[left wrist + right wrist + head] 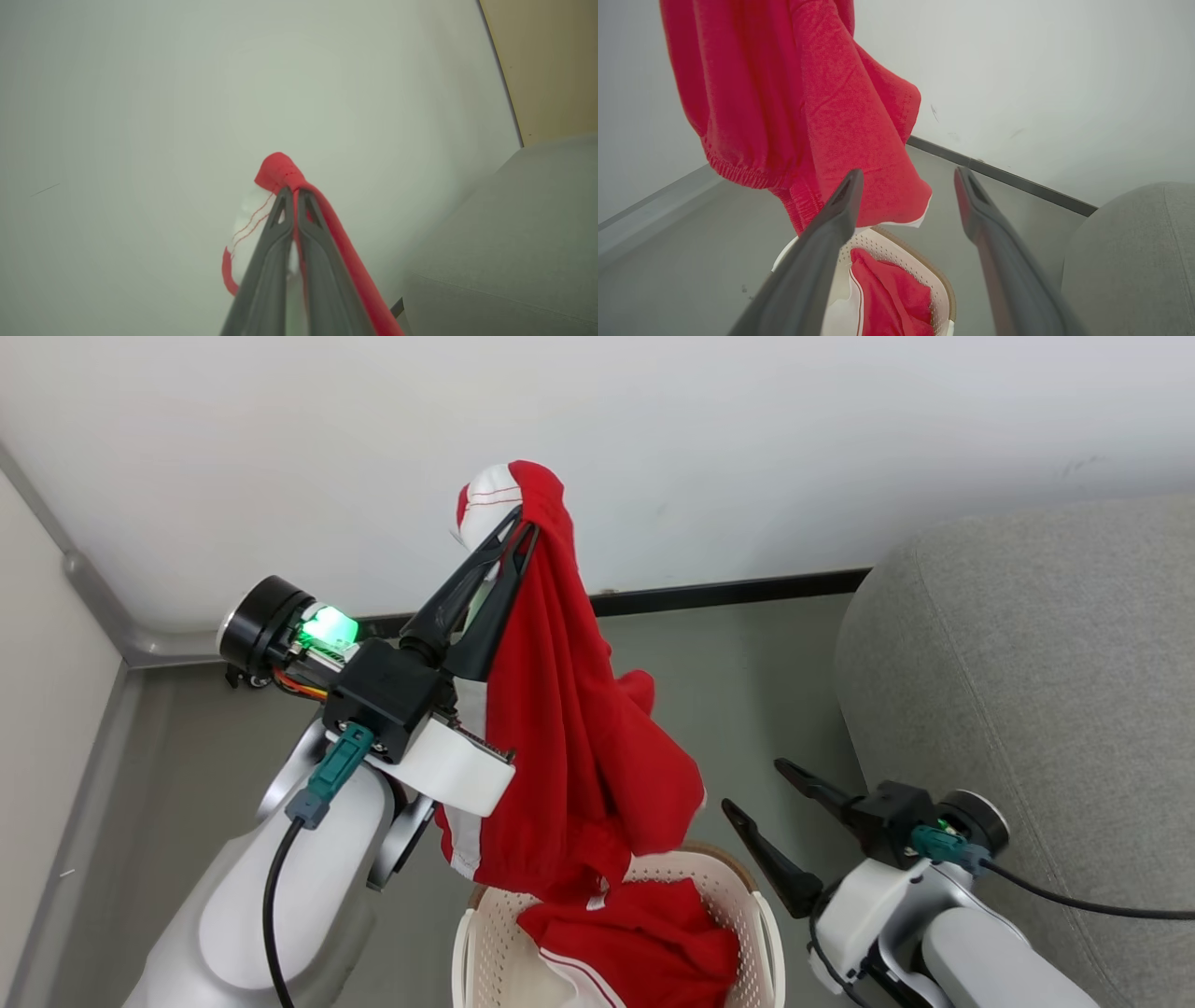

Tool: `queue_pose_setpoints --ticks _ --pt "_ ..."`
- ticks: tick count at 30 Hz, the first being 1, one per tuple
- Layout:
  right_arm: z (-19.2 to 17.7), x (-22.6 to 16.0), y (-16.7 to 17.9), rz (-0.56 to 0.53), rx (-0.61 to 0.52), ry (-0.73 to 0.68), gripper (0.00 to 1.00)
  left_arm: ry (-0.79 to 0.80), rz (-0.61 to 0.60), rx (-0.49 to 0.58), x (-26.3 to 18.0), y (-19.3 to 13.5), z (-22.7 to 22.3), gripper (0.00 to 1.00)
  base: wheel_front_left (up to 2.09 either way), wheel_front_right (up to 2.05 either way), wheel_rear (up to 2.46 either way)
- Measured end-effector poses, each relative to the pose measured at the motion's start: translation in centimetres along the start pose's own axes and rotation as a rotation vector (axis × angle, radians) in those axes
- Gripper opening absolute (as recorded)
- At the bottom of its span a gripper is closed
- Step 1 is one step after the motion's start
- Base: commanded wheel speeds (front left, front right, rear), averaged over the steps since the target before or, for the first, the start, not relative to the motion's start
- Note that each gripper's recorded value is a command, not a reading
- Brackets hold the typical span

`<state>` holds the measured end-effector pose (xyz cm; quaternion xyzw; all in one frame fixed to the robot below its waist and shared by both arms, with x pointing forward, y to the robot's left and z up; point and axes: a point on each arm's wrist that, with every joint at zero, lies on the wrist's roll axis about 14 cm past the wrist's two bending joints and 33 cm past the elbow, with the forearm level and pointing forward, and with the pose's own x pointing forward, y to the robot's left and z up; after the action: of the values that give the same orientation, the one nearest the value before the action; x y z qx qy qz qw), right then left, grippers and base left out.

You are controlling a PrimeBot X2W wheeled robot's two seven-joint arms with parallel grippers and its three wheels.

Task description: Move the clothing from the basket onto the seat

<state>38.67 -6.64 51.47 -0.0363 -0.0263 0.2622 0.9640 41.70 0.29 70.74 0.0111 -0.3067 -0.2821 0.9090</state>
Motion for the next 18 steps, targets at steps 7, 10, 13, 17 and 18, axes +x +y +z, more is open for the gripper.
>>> queue_pose_setpoints --ticks 7,10,13,17,18 --pt "2.3 1.7 3.3 0.124 -0.054 -0.035 1.00 -0.034 -0.018 -0.004 -0.1 -1.1 2.0 0.00 0.00 0.00 0.00" --pt "2.8 2.2 4.6 0.164 -0.055 -0.042 1.00 -0.036 -0.022 -0.003 -0.1 -1.4 2.4 0.00 0.00 0.00 0.00" --pt "2.6 2.5 6.3 0.213 -0.062 -0.027 1.00 -0.036 -0.028 -0.002 -0.2 -1.6 2.8 0.00 0.00 0.00 0.00" --pt "2.2 2.8 7.8 0.265 -0.083 -0.005 1.00 -0.032 -0.037 -0.008 -0.3 -2.1 3.0 0.00 0.00 0.00 0.00" --pt "2.1 2.8 8.1 0.275 -0.089 -0.001 1.00 -0.029 -0.037 -0.010 -0.3 -2.2 3.0 0.00 0.00 0.00 0.00"
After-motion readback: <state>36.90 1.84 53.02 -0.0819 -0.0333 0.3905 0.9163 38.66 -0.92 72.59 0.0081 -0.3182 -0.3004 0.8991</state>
